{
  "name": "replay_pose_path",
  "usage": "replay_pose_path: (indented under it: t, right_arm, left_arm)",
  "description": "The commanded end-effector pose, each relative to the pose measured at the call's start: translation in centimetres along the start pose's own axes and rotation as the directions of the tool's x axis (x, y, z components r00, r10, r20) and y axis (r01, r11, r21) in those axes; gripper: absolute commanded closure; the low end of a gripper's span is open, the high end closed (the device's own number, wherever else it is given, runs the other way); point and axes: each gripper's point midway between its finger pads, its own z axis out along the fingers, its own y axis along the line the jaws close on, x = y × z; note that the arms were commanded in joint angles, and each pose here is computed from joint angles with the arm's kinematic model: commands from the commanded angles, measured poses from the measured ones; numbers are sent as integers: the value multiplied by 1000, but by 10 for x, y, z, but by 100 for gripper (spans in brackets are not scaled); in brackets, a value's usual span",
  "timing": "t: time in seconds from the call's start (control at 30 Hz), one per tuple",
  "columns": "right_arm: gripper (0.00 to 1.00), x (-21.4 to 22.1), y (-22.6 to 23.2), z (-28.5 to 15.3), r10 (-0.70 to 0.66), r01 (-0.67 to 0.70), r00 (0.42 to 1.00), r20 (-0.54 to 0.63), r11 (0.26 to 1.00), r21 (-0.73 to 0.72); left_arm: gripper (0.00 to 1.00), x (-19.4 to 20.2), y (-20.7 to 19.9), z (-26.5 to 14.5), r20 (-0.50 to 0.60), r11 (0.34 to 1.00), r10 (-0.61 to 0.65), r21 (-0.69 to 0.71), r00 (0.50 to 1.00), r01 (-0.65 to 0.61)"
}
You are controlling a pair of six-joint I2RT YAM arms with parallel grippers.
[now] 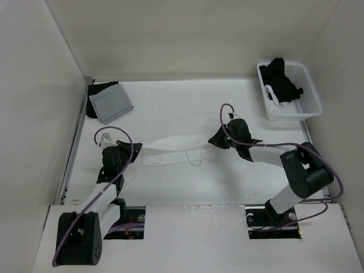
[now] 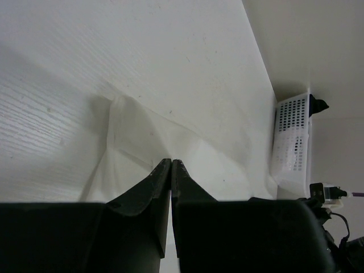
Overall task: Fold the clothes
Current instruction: Fold the tank top
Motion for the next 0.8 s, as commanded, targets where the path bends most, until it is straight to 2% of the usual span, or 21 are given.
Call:
replay_pose_path:
  t: [0.0,0.17,0.43,0.6,0.77]
  right_arm:
    - [93,-21,37,-26,-34,42,996,86,994,-98]
    - [93,-14,38,-45,-41,48,996,78,994,-97]
    - [93,20,15,-53,-36,37,999,26,998,-53]
    - [93,39,-7,-53,-13,13,1000,4,1000,4]
    - [91,47,-20,-47,10,-10,1000,-12,999,43]
  left_arm:
    - [97,-12,-31,-7,25,995,10,101,1000,-12]
    - [97,-16,-43,-20,39,992,12,127,999,-17]
    - [97,1,-29,-37,-18,992,27,126,999,-25]
    - [97,17,-4,-45,-57,996,32,89,998,-27]
    - [93,29,34,-45,-85,999,-4,-47,996,0]
